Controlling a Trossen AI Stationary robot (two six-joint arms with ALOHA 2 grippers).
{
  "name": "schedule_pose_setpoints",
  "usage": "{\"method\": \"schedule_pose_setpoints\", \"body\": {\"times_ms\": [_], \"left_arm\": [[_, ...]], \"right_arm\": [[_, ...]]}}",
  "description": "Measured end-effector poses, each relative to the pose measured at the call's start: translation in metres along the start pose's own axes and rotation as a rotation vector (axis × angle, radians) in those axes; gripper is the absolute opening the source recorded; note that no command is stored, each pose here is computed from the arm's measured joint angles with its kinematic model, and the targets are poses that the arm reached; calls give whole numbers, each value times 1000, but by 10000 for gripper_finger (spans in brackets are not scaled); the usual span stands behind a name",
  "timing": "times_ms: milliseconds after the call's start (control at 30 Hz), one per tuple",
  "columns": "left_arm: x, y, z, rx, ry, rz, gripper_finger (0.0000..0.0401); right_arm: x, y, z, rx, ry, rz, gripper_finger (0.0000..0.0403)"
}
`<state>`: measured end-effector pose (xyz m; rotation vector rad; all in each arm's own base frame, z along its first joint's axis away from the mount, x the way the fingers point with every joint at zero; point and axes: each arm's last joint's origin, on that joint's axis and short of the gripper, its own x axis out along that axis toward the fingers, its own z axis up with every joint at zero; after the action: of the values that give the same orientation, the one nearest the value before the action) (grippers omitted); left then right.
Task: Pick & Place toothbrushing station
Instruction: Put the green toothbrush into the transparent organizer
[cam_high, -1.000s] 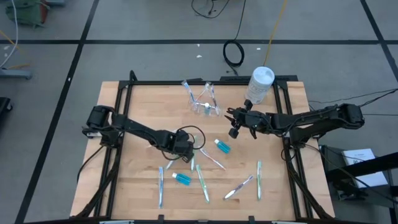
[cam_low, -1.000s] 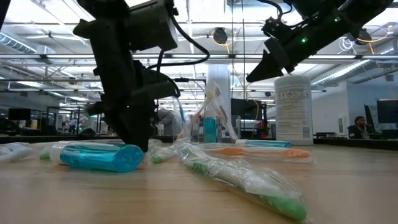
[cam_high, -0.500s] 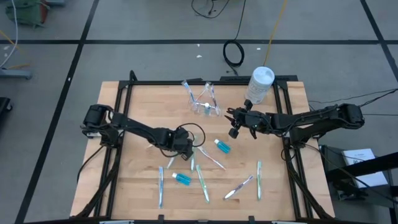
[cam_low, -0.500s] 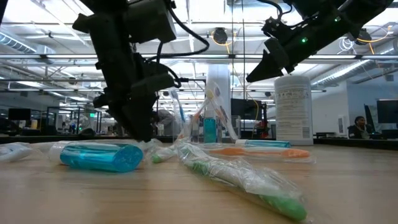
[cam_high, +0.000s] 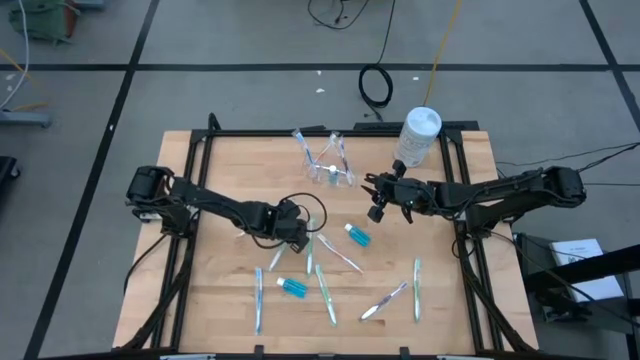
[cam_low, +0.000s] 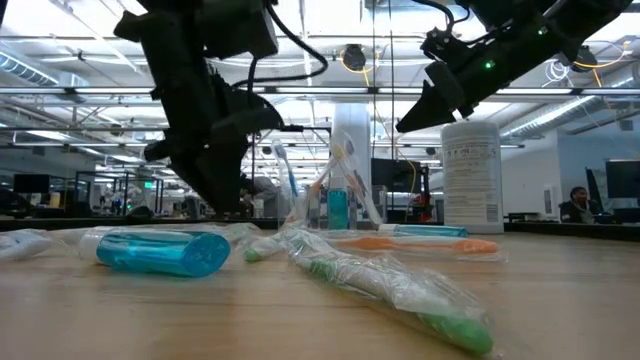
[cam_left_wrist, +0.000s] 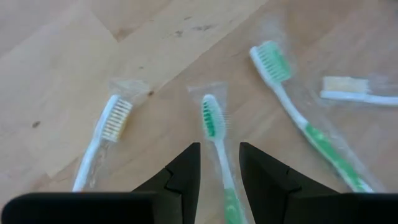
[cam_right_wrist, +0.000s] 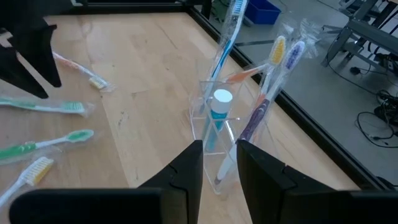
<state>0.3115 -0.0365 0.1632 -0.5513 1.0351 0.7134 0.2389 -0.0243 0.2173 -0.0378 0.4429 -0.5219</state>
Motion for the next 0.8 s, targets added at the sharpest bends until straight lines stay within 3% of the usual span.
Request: {"method": "schedule_pose_setpoints", "body": {"times_ms": [600, 800], "left_arm": [[28, -3, -2, 69, 56, 10, 115], [28, -2, -2, 96, 42, 22, 79]], "right_arm": [[0, 0, 0, 2, 1, 0, 89], [0, 0, 0, 2, 0, 0, 89]]}}
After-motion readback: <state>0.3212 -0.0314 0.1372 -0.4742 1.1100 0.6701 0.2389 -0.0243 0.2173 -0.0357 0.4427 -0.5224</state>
